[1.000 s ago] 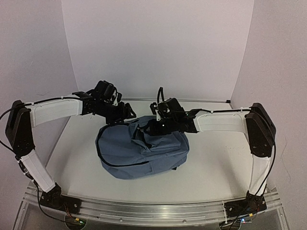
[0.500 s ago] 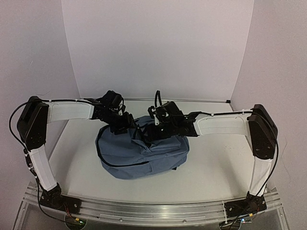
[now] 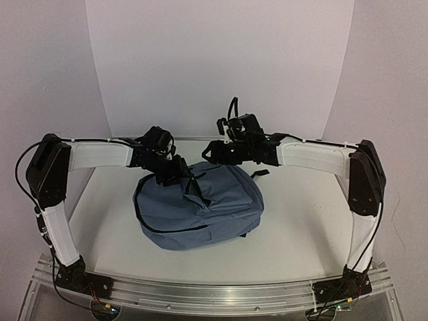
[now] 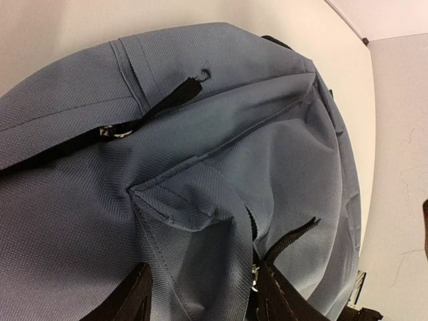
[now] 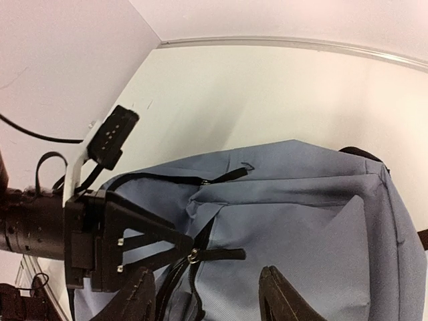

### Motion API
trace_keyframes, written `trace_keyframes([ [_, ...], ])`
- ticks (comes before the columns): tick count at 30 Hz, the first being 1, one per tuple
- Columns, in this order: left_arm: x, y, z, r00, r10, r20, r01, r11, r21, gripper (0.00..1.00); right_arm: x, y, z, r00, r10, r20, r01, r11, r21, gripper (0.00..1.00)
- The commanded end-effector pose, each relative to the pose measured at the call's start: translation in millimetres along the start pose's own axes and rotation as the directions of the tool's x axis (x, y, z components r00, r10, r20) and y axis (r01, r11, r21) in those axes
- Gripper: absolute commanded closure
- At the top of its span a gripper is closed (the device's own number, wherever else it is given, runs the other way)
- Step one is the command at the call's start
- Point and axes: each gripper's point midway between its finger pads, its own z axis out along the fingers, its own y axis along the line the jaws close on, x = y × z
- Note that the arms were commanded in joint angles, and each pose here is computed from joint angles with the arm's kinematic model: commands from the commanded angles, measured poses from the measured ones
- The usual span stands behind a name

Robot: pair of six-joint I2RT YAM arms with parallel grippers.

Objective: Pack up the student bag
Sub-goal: Zip the student bag at the center of the board.

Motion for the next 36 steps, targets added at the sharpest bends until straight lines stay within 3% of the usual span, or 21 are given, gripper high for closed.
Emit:
trace_keyframes([
  [1, -15.7, -17.1, -2.2, 0.999, 0.003, 0.04, -0.004, 0.999, 0.039, 0.5, 13.9, 10.1, 25.1, 0.997, -0.001, -0.073, -0.005, 0.997, -0.08, 0.49],
  [10, -15.7, -18.6, -0.5, 0.999, -0.001, 0.036, -0.001, 0.999, 0.047, 0.6, 40.8, 3.5, 46.7, 0.989, 0.009, -0.147, -0.023, 0.995, -0.094, 0.52],
  [22, -14.1, -21.1, 2.3, 1.0, -0.002, 0.021, 0.0, 0.998, 0.061, 0.63, 51.5, -4.1, 68.3, 0.985, 0.015, -0.171, -0.03, 0.996, -0.083, 0.57],
  [30, -13.7, -21.4, -0.4, 1.0, 0.005, 0.02, -0.007, 0.998, 0.059, 0.66, 52.6, -17.8, 76.0, 0.987, 0.044, -0.155, -0.047, 0.999, -0.018, 0.51],
  [36, -14.8, -22.4, -0.8, 1.0, 0.007, 0.022, -0.008, 0.998, 0.059, 0.67, 64.1, -13.2, 86.8, 0.98, 0.05, -0.195, -0.062, 0.996, -0.057, 0.55],
])
